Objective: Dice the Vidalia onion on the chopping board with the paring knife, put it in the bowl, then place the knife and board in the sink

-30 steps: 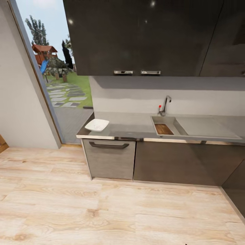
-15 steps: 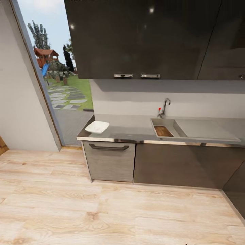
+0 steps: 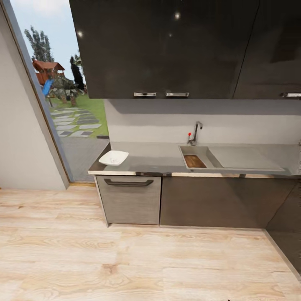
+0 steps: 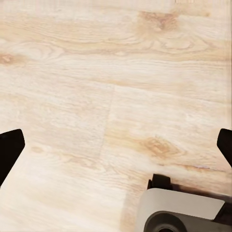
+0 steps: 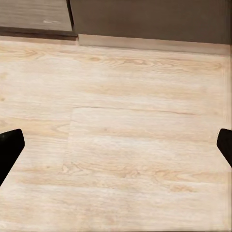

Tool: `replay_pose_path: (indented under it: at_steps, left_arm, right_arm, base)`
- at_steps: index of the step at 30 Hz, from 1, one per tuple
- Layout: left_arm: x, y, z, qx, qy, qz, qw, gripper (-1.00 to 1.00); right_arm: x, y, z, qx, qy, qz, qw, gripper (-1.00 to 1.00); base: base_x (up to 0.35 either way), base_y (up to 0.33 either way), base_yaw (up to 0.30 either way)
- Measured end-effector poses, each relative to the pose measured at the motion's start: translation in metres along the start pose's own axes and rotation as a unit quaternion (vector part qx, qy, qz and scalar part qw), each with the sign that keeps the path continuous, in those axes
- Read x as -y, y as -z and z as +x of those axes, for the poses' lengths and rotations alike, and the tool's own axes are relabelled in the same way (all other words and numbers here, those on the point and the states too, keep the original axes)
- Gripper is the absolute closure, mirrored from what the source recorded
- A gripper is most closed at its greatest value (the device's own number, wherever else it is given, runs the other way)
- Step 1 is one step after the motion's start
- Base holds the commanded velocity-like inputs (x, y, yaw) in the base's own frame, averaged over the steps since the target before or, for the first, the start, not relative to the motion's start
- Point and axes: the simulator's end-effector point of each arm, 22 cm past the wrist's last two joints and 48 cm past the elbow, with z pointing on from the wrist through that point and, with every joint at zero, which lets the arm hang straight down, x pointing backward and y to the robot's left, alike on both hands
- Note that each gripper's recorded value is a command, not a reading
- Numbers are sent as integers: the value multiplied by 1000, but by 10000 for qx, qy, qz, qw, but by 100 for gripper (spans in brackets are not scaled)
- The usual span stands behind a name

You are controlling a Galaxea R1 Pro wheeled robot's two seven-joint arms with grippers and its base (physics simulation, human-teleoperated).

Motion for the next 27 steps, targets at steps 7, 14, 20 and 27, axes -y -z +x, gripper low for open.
replay_pose_path:
  at_steps: [7, 14, 20, 27]
  left_arm:
    - [0, 0, -2, 22, 6, 2, 10000, -100]
    - [1, 1, 3, -31, -2, 6, 10000, -100]
    - [7, 18, 81, -992, -171, -18, 9949, -100]
    - [18, 47, 160, -2601, -335, 513, 9636, -100]
  right_arm:
    - [0, 0, -2, 20, -1, 0, 10000, -100]
    - [3, 0, -1, -16, 4, 35, 10000, -100]
    - [15, 14, 72, -1605, -57, 153, 9869, -100]
    - [23, 78, 170, -3434, -136, 146, 9390, -100]
  base:
    - [0, 0, -149]
    - [0, 0, -13]
    - [0, 0, 0]
    - [0, 0, 0]
